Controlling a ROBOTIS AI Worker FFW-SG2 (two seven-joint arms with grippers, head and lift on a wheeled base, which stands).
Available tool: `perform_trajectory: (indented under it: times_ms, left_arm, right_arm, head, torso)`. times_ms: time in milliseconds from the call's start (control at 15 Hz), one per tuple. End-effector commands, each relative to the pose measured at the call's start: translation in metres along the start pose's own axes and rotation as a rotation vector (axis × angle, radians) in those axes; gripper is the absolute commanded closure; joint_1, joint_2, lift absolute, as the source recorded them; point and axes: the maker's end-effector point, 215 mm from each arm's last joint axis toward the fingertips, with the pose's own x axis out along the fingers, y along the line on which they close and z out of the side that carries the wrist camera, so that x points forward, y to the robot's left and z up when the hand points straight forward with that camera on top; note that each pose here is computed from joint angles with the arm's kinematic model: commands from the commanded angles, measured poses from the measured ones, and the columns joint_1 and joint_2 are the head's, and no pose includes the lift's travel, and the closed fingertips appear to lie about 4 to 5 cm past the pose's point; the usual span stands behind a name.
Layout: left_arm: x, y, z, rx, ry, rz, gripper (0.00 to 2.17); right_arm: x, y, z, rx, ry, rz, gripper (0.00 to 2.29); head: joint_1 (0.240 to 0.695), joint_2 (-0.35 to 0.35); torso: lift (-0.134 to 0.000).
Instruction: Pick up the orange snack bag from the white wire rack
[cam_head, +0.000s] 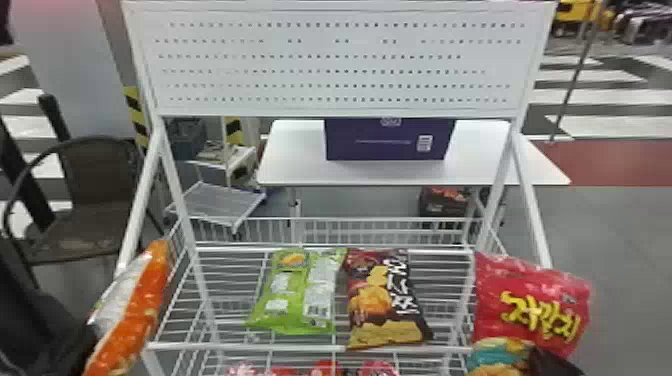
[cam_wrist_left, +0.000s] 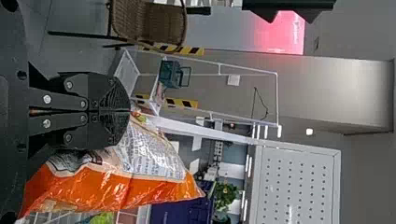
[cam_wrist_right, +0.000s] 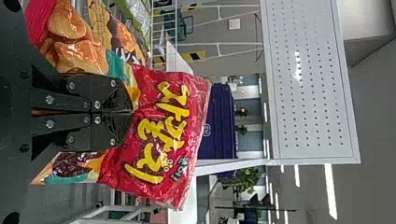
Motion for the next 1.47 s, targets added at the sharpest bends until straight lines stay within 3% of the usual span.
perform_trajectory:
  times_ms: [0, 1400]
  left_arm:
    - [0.0, -0.005, -0.002, -0.005, 0.003, -0.009, 1.87]
    - [-0.003, -0.016, 0.0, -0.021, -0.004, -0.024, 1.87]
  right_arm:
    - [0.0, 0.001, 0.002, -0.001, -0.002, 0.003, 2.22]
    - [-0.005, 0.004, 0.007, -0.009, -0.007, 0.011, 2.22]
  head:
    - [0.499, 0.0]
    - [0.499, 0.0]
  torso:
    - [0.0]
    - [0.0]
